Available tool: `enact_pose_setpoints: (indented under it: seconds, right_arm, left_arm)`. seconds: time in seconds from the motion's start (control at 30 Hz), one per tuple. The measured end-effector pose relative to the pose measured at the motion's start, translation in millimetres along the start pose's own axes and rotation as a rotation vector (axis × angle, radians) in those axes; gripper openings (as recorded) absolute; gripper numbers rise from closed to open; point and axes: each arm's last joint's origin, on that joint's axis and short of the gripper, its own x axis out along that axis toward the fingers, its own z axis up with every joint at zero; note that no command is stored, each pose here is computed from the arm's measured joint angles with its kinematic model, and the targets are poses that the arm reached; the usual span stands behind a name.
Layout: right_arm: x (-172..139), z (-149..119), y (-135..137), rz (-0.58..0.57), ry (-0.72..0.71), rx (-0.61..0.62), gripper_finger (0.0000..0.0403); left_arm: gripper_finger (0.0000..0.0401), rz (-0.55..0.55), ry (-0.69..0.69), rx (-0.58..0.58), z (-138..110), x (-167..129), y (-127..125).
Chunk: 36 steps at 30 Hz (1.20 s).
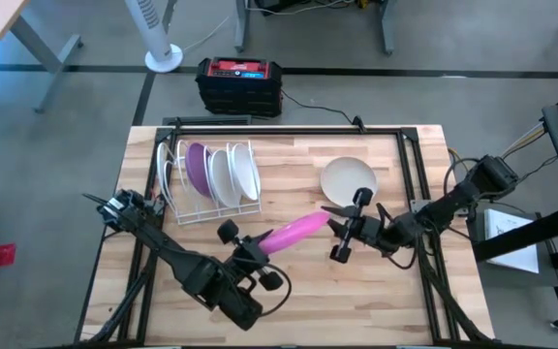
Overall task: Sort dishes
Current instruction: Put the pink plate into the white dish rack
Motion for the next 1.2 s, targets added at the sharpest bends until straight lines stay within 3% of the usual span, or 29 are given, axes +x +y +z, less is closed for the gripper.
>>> enact_pose_setpoints:
  seconds: [0.83,1.2]
  right_arm:
    - [-1.4,5.8,-8.7,-0.086,0.06,0.048,0.024]
    - [-5.5,12.7,-17.1,-0.052,0.115,0.1,0.0277]
  left_arm:
    - [0.0024,0.047,-0.054,0.001,1.6,0.4,2.0]
    - [0.0024,0.081,-0.086,-0.005,3.0,2.6,4.1]
